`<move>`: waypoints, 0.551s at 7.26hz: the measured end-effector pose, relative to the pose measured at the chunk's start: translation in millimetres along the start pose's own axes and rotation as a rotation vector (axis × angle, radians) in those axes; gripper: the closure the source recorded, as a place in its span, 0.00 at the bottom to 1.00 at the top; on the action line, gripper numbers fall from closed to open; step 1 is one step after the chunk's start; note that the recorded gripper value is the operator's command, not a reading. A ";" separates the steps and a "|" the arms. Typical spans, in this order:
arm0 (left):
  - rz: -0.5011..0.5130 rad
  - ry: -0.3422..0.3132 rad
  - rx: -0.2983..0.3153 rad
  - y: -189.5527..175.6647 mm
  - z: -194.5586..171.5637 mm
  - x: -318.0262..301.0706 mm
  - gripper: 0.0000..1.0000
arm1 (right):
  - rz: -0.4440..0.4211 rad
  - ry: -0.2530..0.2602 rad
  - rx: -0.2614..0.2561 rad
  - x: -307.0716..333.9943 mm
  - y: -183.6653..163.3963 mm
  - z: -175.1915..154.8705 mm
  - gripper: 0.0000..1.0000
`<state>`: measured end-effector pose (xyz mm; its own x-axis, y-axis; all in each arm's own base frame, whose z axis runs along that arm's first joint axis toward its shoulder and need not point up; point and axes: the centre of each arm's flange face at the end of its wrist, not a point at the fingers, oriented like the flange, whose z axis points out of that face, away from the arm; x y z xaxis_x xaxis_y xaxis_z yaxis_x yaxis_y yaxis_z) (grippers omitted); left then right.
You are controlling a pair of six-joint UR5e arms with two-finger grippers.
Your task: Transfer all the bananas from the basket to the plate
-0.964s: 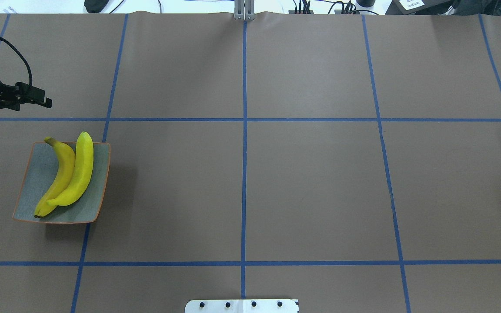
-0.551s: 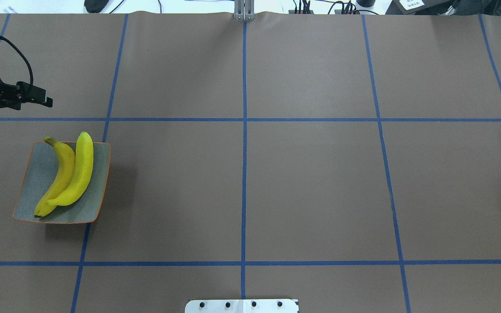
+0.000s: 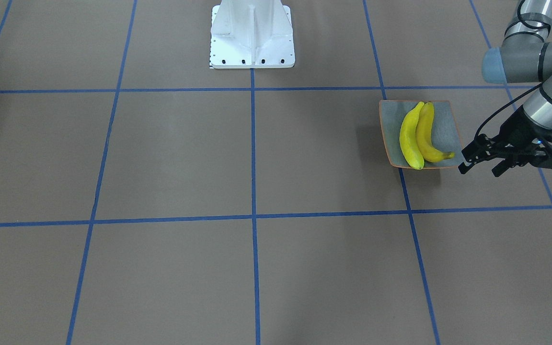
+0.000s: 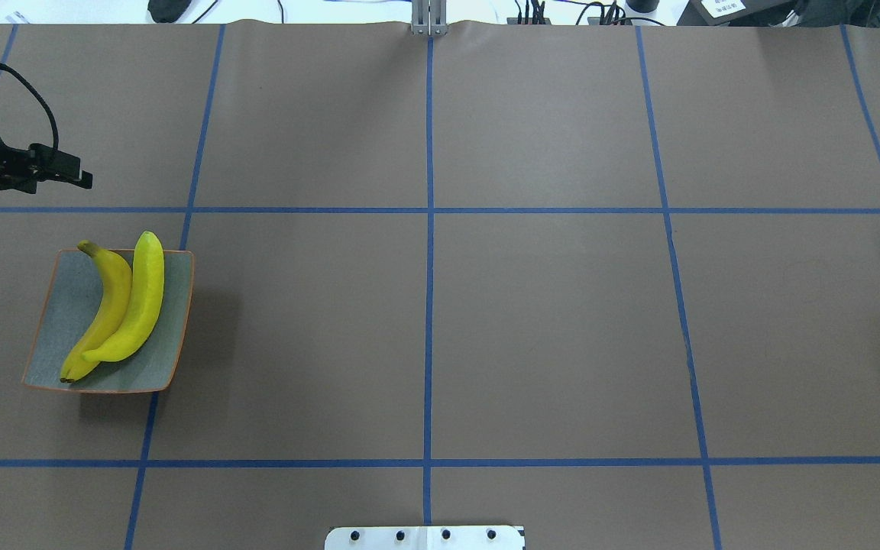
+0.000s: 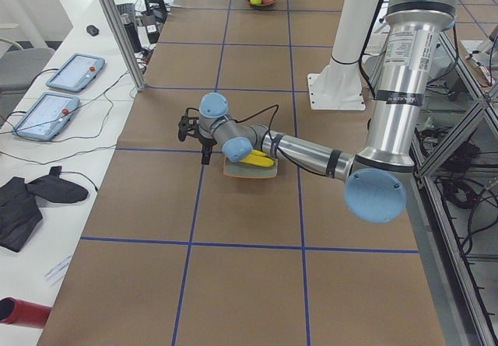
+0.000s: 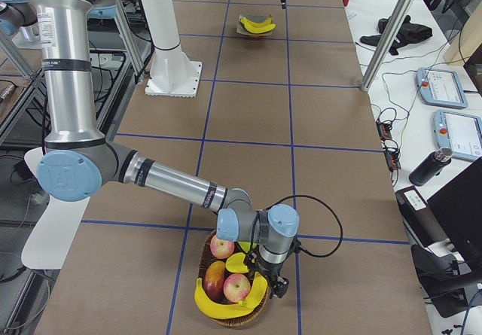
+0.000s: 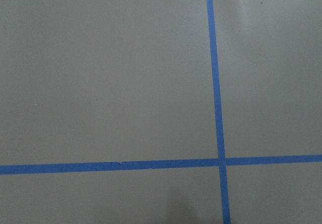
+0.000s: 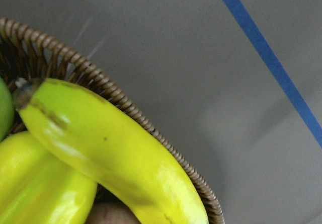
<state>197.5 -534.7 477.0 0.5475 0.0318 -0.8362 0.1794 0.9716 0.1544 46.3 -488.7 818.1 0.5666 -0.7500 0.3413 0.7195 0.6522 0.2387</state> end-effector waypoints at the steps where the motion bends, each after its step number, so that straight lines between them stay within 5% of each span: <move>1: -0.001 -0.001 -0.001 0.0 0.7 -0.9 0.00 | -0.002 0.001 0.000 2.2 -1.3 3.3 0.11; 3: -0.001 -0.001 -0.001 0.0 1.1 -1.3 0.00 | -0.011 0.011 0.006 4.3 -0.7 12.4 0.18; 4: -0.001 -0.001 -0.001 0.0 1.1 -1.4 0.00 | -0.013 0.015 0.009 4.5 -1.0 13.0 0.29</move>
<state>197.7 -535.1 478.7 0.5482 0.0305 -0.8358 0.1793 0.9718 0.1531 42.9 -491.3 831.2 0.5630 -0.7601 0.3246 0.7233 0.6431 0.2515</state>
